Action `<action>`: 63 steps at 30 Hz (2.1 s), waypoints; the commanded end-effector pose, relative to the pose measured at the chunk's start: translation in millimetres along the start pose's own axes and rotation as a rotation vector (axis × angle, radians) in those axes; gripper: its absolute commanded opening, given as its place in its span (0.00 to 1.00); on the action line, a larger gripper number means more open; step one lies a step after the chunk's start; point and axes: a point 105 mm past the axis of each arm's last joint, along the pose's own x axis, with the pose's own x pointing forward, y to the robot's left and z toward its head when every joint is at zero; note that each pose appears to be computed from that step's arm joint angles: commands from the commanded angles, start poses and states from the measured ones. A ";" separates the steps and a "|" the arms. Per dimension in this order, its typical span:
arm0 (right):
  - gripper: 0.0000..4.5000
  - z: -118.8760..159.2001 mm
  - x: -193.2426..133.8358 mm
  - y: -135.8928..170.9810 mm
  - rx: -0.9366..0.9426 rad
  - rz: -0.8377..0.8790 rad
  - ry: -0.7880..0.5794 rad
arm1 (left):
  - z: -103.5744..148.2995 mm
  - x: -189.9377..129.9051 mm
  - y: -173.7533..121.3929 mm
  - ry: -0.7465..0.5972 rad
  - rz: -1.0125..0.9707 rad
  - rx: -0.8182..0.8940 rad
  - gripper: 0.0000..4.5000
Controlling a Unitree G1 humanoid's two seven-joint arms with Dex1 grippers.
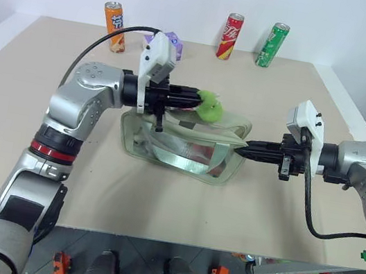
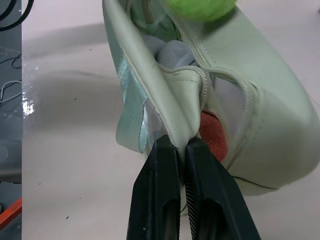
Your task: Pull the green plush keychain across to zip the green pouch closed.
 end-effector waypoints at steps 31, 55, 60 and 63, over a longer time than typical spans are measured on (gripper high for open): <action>0.00 15.7 2.7 4.4 -0.058 0.032 -0.037 | 17.2 -47.7 34.5 0.085 0.175 0.141 0.01; 0.00 16.8 5.0 2.9 -0.057 0.032 -0.038 | 32.0 -69.3 8.3 0.058 0.087 0.054 0.99; 0.00 16.7 6.9 2.8 -0.056 0.044 -0.035 | 48.1 -115.2 15.3 0.032 0.238 0.042 0.99; 0.00 16.1 7.2 2.3 -0.054 0.048 -0.033 | 44.0 -143.3 11.0 0.091 0.298 0.050 0.99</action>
